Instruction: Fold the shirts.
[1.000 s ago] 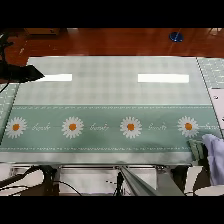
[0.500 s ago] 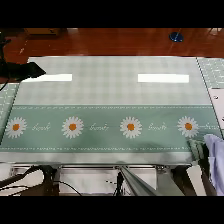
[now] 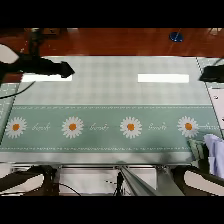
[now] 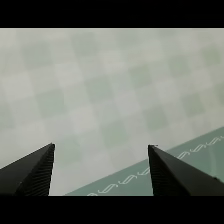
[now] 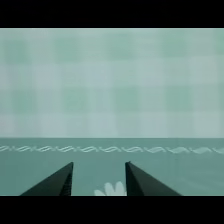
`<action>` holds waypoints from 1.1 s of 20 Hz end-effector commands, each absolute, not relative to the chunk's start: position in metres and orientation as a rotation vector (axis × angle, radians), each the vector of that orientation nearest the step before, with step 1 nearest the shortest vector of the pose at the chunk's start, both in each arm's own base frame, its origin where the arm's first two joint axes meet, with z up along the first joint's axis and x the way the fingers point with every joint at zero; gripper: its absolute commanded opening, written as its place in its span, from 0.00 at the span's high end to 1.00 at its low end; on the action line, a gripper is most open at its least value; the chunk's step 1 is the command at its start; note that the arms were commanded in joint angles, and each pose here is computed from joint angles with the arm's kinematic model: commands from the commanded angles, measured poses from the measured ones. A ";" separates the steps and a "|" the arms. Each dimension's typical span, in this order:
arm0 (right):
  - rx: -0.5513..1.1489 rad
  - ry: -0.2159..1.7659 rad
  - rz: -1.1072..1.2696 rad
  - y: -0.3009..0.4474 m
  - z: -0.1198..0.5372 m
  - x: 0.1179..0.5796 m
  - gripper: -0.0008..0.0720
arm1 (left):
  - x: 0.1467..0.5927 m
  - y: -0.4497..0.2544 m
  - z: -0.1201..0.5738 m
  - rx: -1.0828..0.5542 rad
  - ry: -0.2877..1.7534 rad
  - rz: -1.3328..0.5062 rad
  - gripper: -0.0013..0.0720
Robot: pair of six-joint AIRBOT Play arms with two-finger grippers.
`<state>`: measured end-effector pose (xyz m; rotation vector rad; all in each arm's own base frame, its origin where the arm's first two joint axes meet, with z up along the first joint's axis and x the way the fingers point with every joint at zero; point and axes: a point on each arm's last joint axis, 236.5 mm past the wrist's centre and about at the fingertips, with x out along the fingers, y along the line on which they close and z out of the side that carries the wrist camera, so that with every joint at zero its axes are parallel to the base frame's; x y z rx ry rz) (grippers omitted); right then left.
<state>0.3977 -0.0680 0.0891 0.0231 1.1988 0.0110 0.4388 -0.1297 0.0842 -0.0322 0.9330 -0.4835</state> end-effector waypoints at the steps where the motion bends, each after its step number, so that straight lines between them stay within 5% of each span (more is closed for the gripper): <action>1: -0.245 1.287 0.117 -0.001 0.063 0.404 0.45 | 0.424 -0.159 0.061 0.200 0.991 -0.438 0.09; 3: -0.286 1.277 0.118 0.011 0.061 0.406 0.45 | 0.418 -0.163 0.045 0.187 1.052 -0.396 0.19; 14: -0.231 0.968 0.150 0.033 0.053 0.406 0.44 | 0.431 -0.164 0.036 0.214 1.025 -0.401 0.15; 16: -0.180 0.859 0.126 0.037 0.070 0.427 0.30 | 0.433 -0.161 0.029 0.167 1.048 -0.368 0.05; 22: -0.109 0.798 0.104 0.040 0.079 0.438 0.32 | 0.439 -0.145 0.022 0.139 1.067 -0.327 0.00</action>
